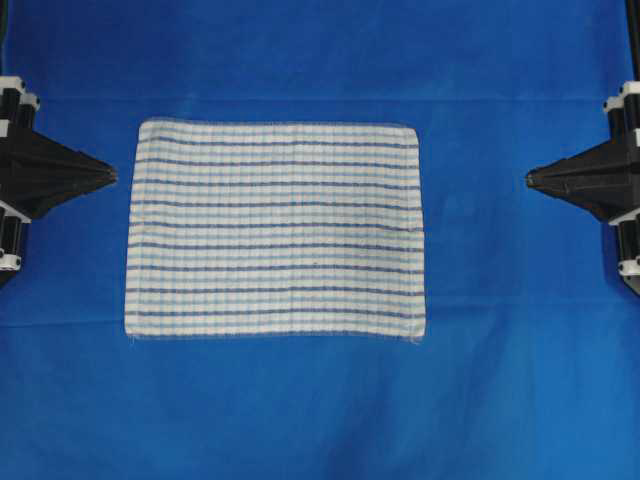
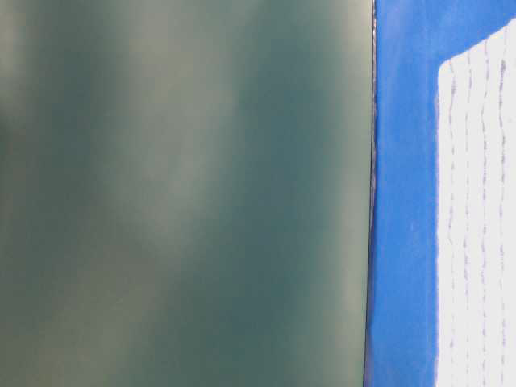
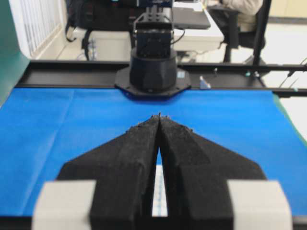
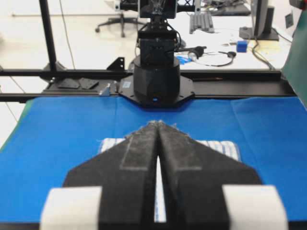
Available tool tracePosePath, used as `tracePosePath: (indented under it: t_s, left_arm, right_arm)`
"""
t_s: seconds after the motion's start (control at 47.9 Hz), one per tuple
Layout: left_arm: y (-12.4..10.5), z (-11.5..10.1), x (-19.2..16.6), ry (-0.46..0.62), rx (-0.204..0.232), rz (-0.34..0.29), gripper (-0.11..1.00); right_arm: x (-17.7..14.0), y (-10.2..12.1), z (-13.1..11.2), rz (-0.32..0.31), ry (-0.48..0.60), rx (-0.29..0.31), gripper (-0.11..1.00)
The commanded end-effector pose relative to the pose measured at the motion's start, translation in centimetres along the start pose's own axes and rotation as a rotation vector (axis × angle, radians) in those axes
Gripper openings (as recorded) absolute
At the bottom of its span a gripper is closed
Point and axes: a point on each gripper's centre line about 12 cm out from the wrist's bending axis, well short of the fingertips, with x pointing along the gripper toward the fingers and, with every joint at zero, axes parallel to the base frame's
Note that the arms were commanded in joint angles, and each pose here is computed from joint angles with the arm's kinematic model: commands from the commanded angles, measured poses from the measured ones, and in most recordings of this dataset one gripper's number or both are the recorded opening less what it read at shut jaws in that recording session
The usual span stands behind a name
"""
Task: Fold the blue towel.
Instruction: 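Move both grippers to the towel's top corners and grasp them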
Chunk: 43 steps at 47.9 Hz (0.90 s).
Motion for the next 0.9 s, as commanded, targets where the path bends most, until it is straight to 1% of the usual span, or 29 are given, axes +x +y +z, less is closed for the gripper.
tracePosePath:
  t_s: [0.0,0.125,0.209,0.272,0.481,0.606,0.69,0.731,0.794,0.836,0.857,0.878]
  left_arm:
    - [-0.1,0.3,0.3,0.006,-0.024,-0.002,0.0]
    - [0.0,0.0,0.2,0.034,-0.024,0.001,0.0]
    - [0.2,-0.3,0.2,0.054,-0.025,0.013,0.0]
    - [0.6,-0.6,0.2,0.079,-0.029,0.034,0.0]
    - [2.5,-2.3,0.2,0.186,-0.06,0.13,0.0]
    - [4.0,-4.2,0.2,0.273,-0.073,0.206,0.0]
    - [5.3,-6.1,0.2,0.35,-0.088,0.264,0.02]
    - [5.8,-7.0,0.1,0.387,-0.095,0.291,0.08]
    - [6.7,-8.2,0.0,0.45,-0.109,0.331,0.23]
    - [7.2,-8.9,-0.1,0.496,-0.12,0.356,0.35]
    - [7.6,-9.5,-0.3,0.537,-0.127,0.373,0.41]
    - [7.9,-9.7,-0.4,0.558,-0.126,0.383,0.47]
  right_arm:
    - [0.5,-0.1,0.8,-0.004,-0.014,0.009,0.0]
    - [1.5,-0.3,0.4,-0.014,0.037,0.013,0.0]
    - [2.2,-0.9,-0.2,-0.041,0.079,0.024,0.0]
    - [2.8,-1.6,-0.8,-0.071,0.112,0.036,0.0]
    - [4.5,-4.6,-3.5,-0.196,0.232,0.074,0.0]
    - [5.4,-6.6,-5.5,-0.265,0.318,0.098,0.01]
    - [6.1,-7.6,-6.9,-0.297,0.391,0.112,0.02]
    - [6.6,-8.1,-7.6,-0.309,0.432,0.119,0.08]
    - [7.3,-8.9,-9.0,-0.331,0.513,0.134,0.27]
    - [7.7,-9.4,-9.7,-0.34,0.56,0.141,0.4]
    - [7.9,-9.6,-10.0,-0.346,0.585,0.145,0.47]
    - [8.1,-9.9,-10.4,-0.35,0.61,0.147,0.53]
